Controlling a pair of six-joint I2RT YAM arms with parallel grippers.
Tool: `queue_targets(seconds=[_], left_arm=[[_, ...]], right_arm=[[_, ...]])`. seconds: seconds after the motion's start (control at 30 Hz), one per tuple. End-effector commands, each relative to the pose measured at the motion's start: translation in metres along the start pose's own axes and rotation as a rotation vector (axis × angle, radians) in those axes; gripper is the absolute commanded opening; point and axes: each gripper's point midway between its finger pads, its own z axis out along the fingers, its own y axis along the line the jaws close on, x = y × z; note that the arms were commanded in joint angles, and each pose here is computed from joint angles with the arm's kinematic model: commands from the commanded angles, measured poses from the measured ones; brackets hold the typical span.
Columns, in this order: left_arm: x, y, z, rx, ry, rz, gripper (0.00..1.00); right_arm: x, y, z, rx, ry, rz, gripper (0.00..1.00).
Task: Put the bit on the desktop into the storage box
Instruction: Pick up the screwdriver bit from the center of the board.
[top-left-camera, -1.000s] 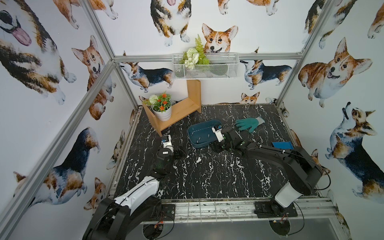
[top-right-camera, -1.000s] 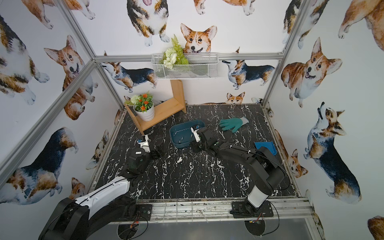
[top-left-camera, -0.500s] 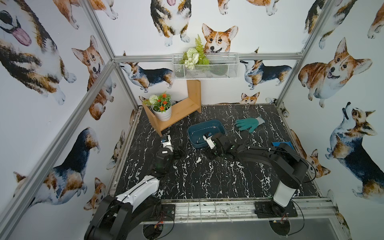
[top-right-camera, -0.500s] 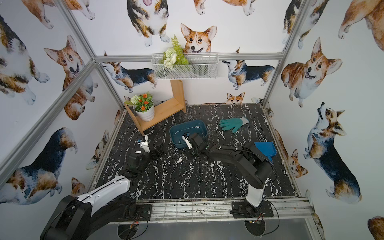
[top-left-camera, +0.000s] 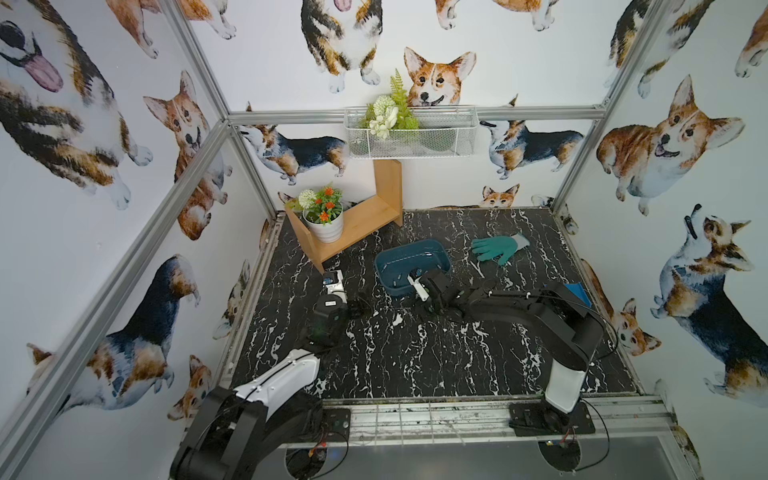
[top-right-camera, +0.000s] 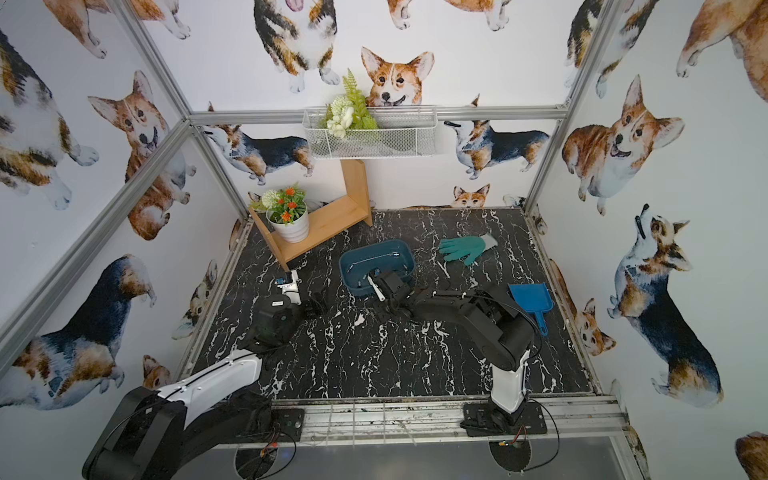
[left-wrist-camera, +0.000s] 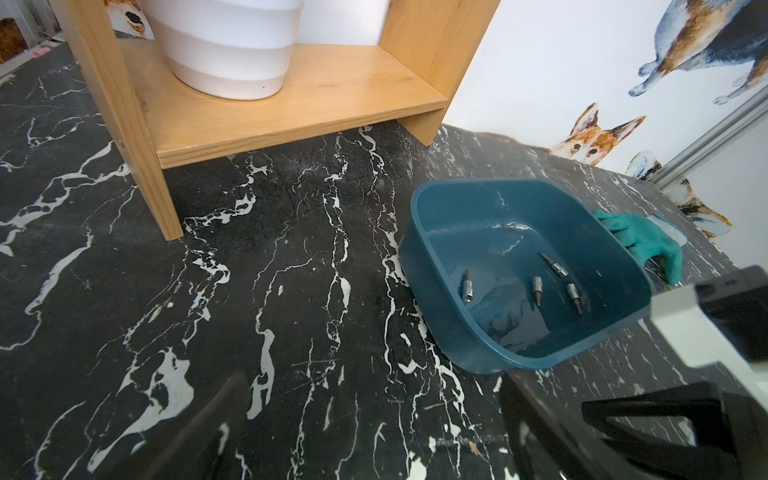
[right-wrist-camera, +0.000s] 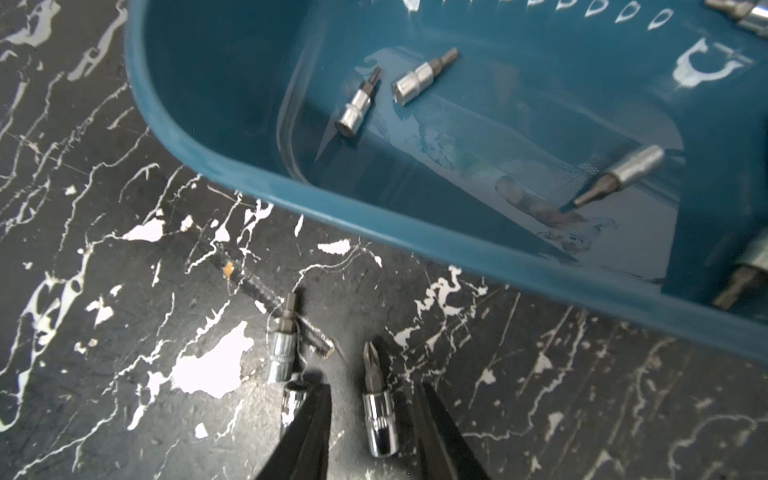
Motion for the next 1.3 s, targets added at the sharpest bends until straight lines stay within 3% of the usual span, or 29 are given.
queue_targets(seconds=[0.0, 0.83, 1.27], left_arm=[[-0.006, -0.003, 0.001, 0.009, -0.017, 0.006, 1.0], [-0.006, -0.004, 0.001, 0.014, -0.014, 0.007, 1.0], [-0.006, -0.004, 0.001, 0.018, -0.017, 0.004, 1.0]], right_arm=[[0.009, -0.004, 0.002, 0.026, 0.029, -0.005, 0.37], [0.02, -0.009, 0.005, 0.105, 0.087, -0.035, 0.17], [-0.013, -0.009, -0.034, 0.109, -0.022, -0.025, 0.12]])
